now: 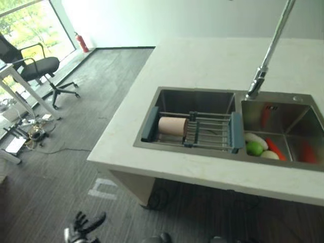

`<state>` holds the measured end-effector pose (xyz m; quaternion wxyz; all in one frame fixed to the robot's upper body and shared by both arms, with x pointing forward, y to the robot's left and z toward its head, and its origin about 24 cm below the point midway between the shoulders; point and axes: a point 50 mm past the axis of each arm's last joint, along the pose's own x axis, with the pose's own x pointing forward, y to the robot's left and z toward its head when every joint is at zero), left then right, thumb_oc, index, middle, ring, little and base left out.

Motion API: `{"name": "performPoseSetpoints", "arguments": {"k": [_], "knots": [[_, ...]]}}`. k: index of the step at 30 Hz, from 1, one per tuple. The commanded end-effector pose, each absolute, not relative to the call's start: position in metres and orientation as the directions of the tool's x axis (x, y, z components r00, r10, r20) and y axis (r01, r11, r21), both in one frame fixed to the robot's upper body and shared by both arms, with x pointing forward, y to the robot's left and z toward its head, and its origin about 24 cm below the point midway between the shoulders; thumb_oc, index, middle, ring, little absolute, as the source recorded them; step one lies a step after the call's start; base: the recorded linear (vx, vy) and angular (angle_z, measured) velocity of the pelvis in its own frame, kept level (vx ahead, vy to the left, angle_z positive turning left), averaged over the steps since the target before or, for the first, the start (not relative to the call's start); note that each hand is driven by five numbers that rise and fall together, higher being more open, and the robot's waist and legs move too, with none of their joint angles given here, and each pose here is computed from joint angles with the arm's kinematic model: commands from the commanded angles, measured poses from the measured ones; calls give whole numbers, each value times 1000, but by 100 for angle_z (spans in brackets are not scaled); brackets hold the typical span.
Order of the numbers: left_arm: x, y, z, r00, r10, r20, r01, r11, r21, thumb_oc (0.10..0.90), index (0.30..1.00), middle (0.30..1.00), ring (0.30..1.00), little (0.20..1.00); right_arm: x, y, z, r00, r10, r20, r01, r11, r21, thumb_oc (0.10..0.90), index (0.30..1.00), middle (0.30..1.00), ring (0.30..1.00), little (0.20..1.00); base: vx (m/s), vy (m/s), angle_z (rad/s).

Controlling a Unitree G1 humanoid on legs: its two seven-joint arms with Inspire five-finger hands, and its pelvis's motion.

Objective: Place the dishes in the dishwasher.

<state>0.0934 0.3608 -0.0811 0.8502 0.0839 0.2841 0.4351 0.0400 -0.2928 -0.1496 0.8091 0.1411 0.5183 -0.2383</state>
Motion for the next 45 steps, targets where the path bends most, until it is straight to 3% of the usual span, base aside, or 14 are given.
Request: {"name": "performPoseSetpoints", "arguments": {"k": [1, 3, 7, 8, 11, 14, 22, 31, 45], "knots": [[112, 421, 12, 430, 892, 142, -796, 300, 526, 800, 900, 900, 900, 900, 57, -295, -145, 436, -259, -862, 542, 840, 22, 800, 900, 900, 900, 900, -22, -35, -22], [112, 444, 60, 412, 844, 344, -816, 175, 550, 800, 900, 900, 900, 900, 53, -294, -146, 426, -263, -866, 546, 838, 13, 800, 900, 900, 900, 900, 15, -31, -10], [131, 455, 132, 500, 656, 565, -807, 117, 578, 800, 900, 900, 900, 900, 53, -291, -148, 415, -260, -872, 555, 832, 16, 800, 900, 900, 900, 900, 31, -49, -6], [150, 445, 171, 533, 532, 658, -824, 148, 548, 800, 900, 900, 900, 900, 53, -289, -149, 416, -256, -873, 565, 825, 27, 800, 900, 900, 900, 900, 4, -77, -3], [171, 417, 201, 587, 370, 720, -809, 295, 509, 800, 900, 900, 900, 900, 54, -283, -151, 408, -242, -880, 569, 821, 38, 800, 900, 900, 900, 900, 18, -87, -1], [210, 356, 221, 728, 62, 683, -559, 630, 538, 800, 900, 900, 900, 900, 48, -272, -156, 389, -224, -894, 567, 822, 41, 800, 900, 900, 900, 900, 12, -120, -19], [250, 287, 248, 758, -331, 562, -217, 685, 696, 800, 900, 900, 900, 900, 41, -269, -157, 380, -212, -901, 564, 825, 43, 800, 900, 900, 900, 900, 12, -53, -16], [283, 255, 258, 811, -473, 344, -7, 581, 814, 800, 900, 900, 900, 900, 35, -265, -159, 351, -199, -915, 562, 826, 36, 800, 900, 900, 900, 900, 20, -55, -16], [318, 262, 241, 911, -408, -60, 232, 386, 893, 800, 900, 900, 900, 900, 36, -271, -157, 350, -208, -913, 571, 821, 32, 800, 900, 900, 900, 900, 6, -12, -4]]}}
